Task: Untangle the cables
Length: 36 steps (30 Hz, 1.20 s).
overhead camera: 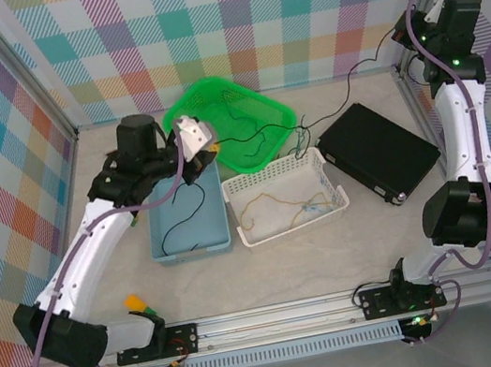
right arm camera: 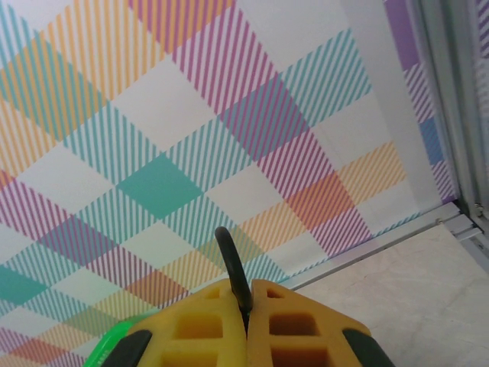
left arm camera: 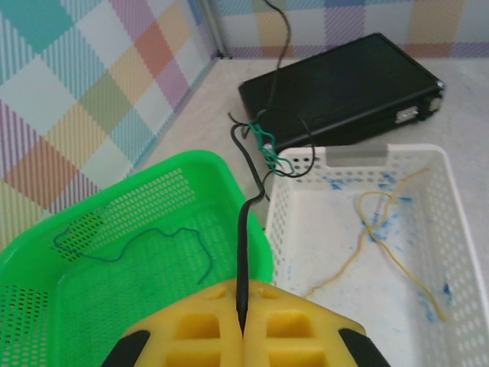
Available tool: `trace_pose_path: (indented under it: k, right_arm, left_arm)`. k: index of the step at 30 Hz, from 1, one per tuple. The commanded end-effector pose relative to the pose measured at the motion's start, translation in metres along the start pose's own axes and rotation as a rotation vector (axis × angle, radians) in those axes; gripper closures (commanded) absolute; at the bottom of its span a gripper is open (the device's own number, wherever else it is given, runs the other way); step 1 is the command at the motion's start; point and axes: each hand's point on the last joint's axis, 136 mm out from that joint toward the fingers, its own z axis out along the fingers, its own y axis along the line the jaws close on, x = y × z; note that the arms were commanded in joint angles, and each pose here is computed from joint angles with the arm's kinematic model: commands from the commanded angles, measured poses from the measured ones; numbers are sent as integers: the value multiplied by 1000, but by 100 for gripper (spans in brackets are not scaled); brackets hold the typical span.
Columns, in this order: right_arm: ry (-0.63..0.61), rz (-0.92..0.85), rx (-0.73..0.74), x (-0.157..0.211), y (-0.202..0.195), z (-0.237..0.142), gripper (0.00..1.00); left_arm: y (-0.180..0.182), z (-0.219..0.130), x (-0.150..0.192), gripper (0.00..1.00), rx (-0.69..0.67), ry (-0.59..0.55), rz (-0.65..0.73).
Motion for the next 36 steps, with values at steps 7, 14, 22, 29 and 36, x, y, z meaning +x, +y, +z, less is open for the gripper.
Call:
trace_pose_path:
  k: [7, 14, 22, 29, 36]
  right_arm:
    - [-92, 20, -153, -31, 27, -9, 100]
    - [-14, 35, -544, -32, 99, -37, 100]
    - [100, 3, -829, -13, 163, -86, 100]
    - [206, -44, -974, 9, 205, -123, 100]
    - [281, -54, -1057, 16, 220, -146, 100]
  left_arm:
    - [46, 19, -23, 100, -96, -74, -58]
    - [54, 41, -37, 100, -64, -147, -92]
    - [64, 69, -61, 100, -88, -189, -110]
    - [66, 96, -81, 100, -117, -235, -133]
    - [73, 116, -79, 100, -142, -227, -178]
